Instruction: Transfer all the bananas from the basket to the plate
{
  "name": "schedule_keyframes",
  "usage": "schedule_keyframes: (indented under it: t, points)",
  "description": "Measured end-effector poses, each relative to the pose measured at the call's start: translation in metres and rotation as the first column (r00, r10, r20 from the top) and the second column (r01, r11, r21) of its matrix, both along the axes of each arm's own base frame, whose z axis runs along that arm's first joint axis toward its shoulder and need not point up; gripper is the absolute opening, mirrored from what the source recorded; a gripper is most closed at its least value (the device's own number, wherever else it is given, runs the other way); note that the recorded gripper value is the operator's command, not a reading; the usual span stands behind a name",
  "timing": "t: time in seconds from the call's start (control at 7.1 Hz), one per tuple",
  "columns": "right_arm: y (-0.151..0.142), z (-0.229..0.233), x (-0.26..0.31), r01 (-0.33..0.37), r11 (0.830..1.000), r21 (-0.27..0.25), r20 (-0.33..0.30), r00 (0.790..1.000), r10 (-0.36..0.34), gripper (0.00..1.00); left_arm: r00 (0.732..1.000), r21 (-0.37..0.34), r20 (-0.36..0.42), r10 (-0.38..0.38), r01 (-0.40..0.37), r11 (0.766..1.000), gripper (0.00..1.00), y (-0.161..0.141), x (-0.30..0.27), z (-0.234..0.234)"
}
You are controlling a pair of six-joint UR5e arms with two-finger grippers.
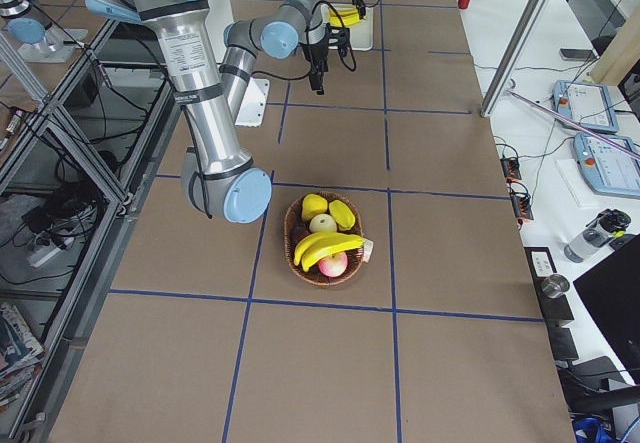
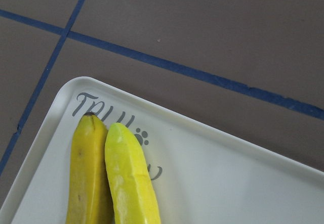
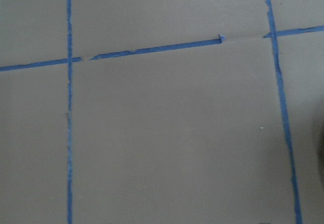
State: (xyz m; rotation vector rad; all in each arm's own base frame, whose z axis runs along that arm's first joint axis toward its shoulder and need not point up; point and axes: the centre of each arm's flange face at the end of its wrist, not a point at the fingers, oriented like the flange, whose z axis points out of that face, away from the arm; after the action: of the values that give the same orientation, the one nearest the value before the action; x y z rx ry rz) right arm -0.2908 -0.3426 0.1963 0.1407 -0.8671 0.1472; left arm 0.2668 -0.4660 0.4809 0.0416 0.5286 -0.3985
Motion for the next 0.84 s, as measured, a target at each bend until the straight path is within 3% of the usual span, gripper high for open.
schedule_keyframes:
  t: [0.28,0.56,0.84]
  points:
    - [-0.002,0.047,0.045,0.058,0.996,0.060,-0.116,0.992,-0.051,1.00,0.991,0.033,-0.129,0.046,-0.042,0.999,1.00,0.012,0.001,-0.061]
    - [-0.013,0.090,0.091,0.140,0.984,0.115,-0.235,0.966,-0.110,1.00,0.971,0.051,-0.222,0.084,-0.075,0.996,1.00,0.011,0.017,-0.124]
    - [-0.038,0.131,0.140,0.270,0.952,0.144,-0.302,0.928,-0.217,1.00,0.960,0.053,-0.262,0.100,-0.089,0.995,1.00,0.014,0.038,-0.160]
